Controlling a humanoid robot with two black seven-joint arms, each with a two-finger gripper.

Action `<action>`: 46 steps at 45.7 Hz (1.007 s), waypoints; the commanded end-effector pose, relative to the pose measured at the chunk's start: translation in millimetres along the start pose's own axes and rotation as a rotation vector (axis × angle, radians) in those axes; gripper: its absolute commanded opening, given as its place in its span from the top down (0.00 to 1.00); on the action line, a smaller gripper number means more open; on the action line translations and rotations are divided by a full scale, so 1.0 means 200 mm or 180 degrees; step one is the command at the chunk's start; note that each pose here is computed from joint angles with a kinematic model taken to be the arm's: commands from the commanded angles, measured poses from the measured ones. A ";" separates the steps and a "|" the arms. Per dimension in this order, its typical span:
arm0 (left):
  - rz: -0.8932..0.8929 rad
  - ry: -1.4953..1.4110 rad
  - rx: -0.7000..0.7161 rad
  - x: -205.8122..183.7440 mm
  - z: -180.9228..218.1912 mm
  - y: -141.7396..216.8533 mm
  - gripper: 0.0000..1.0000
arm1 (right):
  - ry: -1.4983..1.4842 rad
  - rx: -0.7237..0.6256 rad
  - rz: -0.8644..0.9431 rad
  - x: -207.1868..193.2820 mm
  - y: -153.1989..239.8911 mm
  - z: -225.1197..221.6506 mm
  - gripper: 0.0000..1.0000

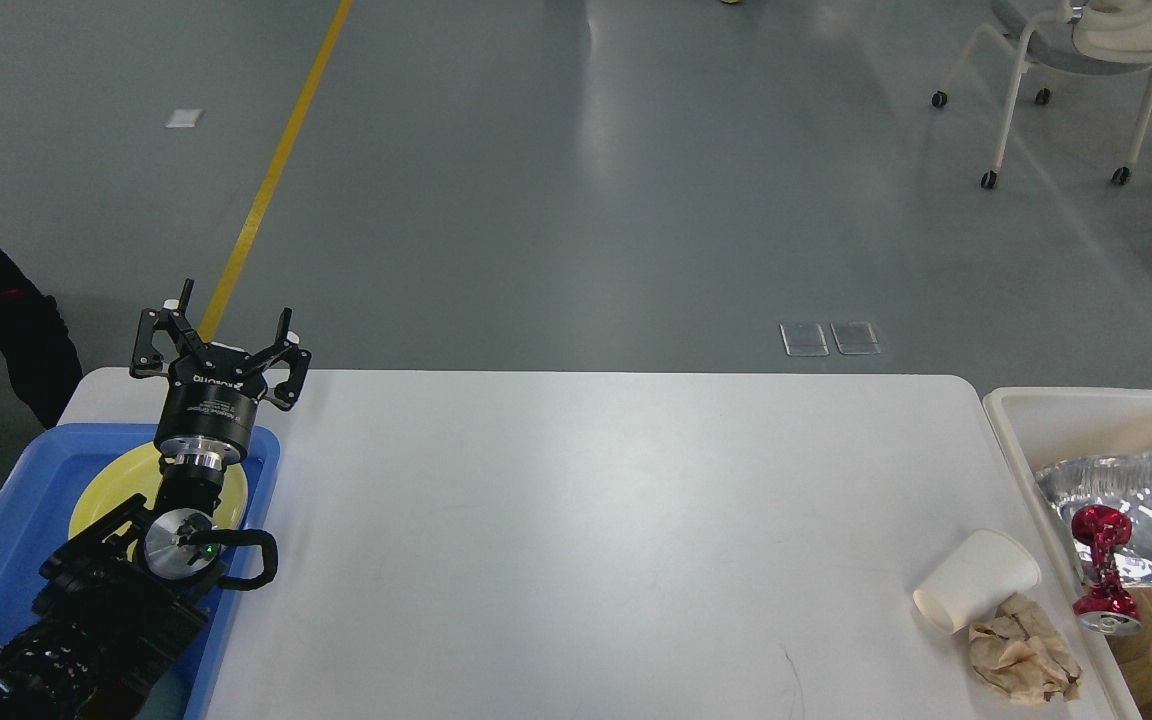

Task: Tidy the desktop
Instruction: 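Raise the right gripper and bring it over the white paper cup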

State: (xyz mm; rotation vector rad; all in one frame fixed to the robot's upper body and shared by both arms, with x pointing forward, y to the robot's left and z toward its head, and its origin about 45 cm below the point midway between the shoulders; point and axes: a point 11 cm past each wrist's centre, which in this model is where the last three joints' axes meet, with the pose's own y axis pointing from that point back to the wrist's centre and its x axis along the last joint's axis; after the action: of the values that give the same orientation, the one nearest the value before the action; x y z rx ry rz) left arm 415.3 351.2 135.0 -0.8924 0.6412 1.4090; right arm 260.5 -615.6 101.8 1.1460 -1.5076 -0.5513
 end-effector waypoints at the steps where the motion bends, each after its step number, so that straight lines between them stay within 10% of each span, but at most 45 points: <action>1: -0.0001 0.0000 0.0000 0.00 0.00 0.00 0.03 | -0.0166 -0.0214 0.0229 -0.05 -0.04 0.06 1.00; 4: -0.0001 0.0000 0.0000 0.00 0.00 0.00 0.03 | -0.0181 -0.0237 0.0251 -0.05 -0.04 0.07 0.89; 6: -0.0001 0.0004 0.0002 0.00 0.00 0.00 0.03 | -0.0170 -0.0235 0.0228 -0.07 -0.04 0.06 0.00; 20: -0.0001 -0.0002 0.0004 0.00 0.00 0.00 0.03 | -0.0154 -0.0170 0.0182 -0.11 -0.05 0.00 0.00; 28: -0.0001 -0.0002 0.0004 0.00 0.00 0.00 0.03 | -0.0091 0.0317 -0.0020 -0.14 0.04 -0.44 0.00; 46: -0.0006 -0.0002 0.0003 0.00 0.00 0.00 0.03 | 0.2077 0.0920 -0.1361 -0.49 0.85 -1.24 0.00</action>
State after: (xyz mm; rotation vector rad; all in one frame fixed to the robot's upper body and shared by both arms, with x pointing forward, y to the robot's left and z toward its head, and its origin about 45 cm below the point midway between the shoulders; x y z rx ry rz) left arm 415.6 350.8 135.3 -0.8913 0.6408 1.4076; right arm 433.3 -470.2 234.5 1.5124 -1.0505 -0.2093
